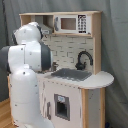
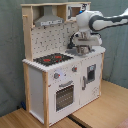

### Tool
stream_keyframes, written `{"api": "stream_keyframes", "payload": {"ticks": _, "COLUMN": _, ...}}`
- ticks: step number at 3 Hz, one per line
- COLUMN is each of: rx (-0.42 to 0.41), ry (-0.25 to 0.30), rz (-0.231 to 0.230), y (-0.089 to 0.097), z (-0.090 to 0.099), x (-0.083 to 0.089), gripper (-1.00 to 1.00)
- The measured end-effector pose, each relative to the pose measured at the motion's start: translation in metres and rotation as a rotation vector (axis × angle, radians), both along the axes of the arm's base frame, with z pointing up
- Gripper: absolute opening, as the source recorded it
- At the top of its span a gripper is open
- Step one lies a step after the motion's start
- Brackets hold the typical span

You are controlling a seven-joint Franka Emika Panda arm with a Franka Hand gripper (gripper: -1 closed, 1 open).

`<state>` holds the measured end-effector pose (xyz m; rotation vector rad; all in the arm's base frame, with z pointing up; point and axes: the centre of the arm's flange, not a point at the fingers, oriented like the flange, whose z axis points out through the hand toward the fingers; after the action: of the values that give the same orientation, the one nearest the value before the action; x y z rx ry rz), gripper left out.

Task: Play with the kitchen

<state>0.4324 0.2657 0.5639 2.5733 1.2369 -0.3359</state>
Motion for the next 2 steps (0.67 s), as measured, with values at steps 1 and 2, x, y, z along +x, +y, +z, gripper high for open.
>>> {"api": "stream_keyframes", "payload": {"ticks": 1, "rx": 0.004, "ry": -0.023, "rz": -0.008, "y": -0.014, "z": -0.003, "x": -0.007, "gripper": -1.00}}
{"api": "stream_keyframes", "payload": {"ticks": 2, "rx": 0.016, "ry": -0.059, "rz": -0.017, "y": -0.034, "z": -0.002, "x": -0.015, "gripper": -1.00}}
